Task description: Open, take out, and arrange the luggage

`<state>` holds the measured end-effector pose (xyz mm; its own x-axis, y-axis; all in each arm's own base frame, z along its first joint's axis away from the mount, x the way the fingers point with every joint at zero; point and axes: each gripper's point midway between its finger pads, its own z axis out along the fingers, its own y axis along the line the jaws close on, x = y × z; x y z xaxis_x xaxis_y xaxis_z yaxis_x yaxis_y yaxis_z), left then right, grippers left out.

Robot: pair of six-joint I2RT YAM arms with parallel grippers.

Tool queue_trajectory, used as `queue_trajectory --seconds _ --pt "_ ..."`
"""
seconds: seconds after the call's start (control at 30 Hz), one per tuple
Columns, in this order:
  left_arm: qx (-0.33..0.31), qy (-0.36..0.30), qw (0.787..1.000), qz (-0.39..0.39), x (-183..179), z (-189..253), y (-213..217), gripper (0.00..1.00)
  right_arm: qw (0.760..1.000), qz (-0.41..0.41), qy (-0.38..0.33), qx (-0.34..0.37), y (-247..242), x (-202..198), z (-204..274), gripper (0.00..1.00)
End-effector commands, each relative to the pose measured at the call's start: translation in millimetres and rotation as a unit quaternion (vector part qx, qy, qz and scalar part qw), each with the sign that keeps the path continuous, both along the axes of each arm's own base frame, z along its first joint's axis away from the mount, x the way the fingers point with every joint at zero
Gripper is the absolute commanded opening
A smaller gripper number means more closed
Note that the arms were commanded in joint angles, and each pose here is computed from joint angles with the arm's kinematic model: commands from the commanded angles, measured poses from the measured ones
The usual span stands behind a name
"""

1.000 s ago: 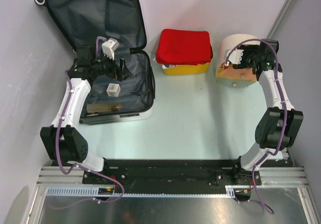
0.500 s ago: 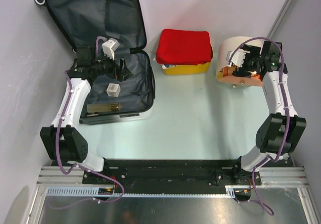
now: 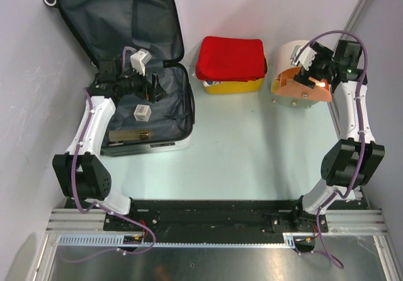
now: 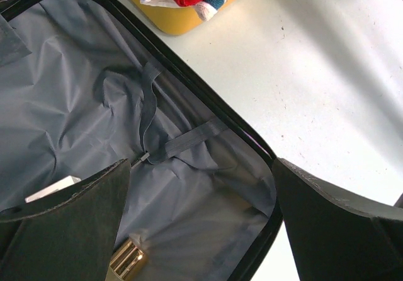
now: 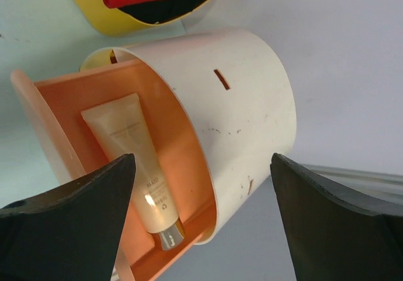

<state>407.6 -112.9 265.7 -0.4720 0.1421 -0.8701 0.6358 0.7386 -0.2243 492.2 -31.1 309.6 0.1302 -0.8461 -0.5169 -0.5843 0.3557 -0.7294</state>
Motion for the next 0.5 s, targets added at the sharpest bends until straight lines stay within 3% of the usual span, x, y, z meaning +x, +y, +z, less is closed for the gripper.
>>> queue_trajectory --seconds 0.0,0.27,0.47 --pt "-0.013 -0.033 0.999 -0.005 2 28 -2 0.98 0.998 0.007 -0.014 0.063 10 1 28 0.92" --pt "-0.006 -0.031 1.0 0.004 2 24 1 0.99 0.987 -0.002 0.002 0.16 11 -22 65 0.92" --pt "0.013 0.015 0.996 0.083 20 -3 21 0.99 0.97 -0.073 0.052 0.228 6 -40 61 0.9"
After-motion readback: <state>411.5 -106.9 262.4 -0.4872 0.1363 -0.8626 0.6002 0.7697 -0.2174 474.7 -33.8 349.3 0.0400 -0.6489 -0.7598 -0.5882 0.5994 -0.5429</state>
